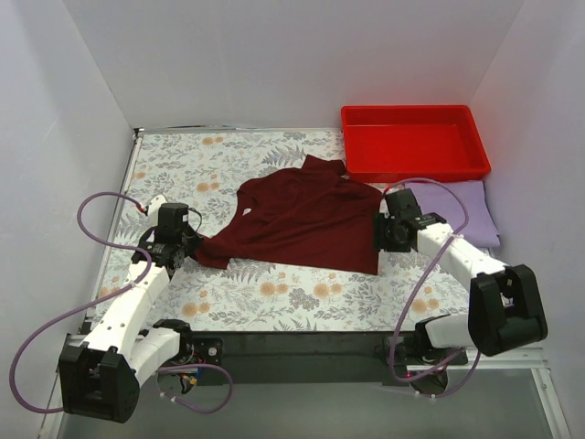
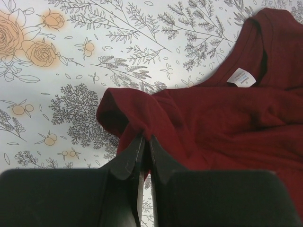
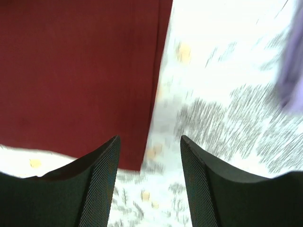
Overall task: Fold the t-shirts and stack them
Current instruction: Flatten the tshirt out
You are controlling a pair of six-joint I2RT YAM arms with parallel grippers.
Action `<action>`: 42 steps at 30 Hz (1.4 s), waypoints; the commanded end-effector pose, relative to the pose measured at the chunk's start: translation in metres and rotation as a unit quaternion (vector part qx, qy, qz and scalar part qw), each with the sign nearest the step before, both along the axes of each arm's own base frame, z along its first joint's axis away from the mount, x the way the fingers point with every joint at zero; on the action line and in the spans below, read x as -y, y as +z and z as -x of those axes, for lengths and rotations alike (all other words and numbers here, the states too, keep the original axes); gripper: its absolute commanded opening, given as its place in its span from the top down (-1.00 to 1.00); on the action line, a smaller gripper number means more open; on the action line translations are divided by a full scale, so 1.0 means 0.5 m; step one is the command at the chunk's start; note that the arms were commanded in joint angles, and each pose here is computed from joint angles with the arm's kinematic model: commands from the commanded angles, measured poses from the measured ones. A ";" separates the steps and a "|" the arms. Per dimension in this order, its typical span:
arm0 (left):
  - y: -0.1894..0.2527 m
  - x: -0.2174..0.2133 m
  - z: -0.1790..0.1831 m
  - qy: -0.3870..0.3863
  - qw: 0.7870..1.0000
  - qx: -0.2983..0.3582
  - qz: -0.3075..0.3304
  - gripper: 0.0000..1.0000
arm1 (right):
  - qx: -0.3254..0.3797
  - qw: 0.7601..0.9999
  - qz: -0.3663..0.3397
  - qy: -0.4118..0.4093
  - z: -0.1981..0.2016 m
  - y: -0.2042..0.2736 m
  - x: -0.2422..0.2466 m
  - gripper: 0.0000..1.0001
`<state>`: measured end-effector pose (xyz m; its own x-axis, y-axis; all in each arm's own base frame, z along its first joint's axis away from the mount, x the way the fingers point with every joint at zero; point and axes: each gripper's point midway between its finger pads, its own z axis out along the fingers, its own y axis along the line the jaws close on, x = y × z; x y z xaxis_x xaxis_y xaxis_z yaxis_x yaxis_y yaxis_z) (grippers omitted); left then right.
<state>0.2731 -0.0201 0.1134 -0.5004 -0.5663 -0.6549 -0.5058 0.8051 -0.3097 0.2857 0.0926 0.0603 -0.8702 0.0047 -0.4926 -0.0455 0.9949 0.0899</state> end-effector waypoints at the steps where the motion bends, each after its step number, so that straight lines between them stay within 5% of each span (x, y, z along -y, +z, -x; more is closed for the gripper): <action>1: 0.007 0.009 -0.003 -0.017 1.000 0.008 0.007 0.91 | -0.043 0.999 -0.024 -0.014 0.111 -0.039 -0.015 -0.24; 42: 0.011 0.007 -0.001 -0.018 1.000 0.012 0.004 0.91 | -0.053 0.998 0.036 -0.013 0.126 -0.085 -0.047 0.03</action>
<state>0.2722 -0.0260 0.1142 -0.5199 -0.5585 -0.6463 -0.4764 0.8176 -0.3233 0.2160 0.1160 0.0195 -0.9282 -0.0153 -0.3717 -0.0283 0.9992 0.0296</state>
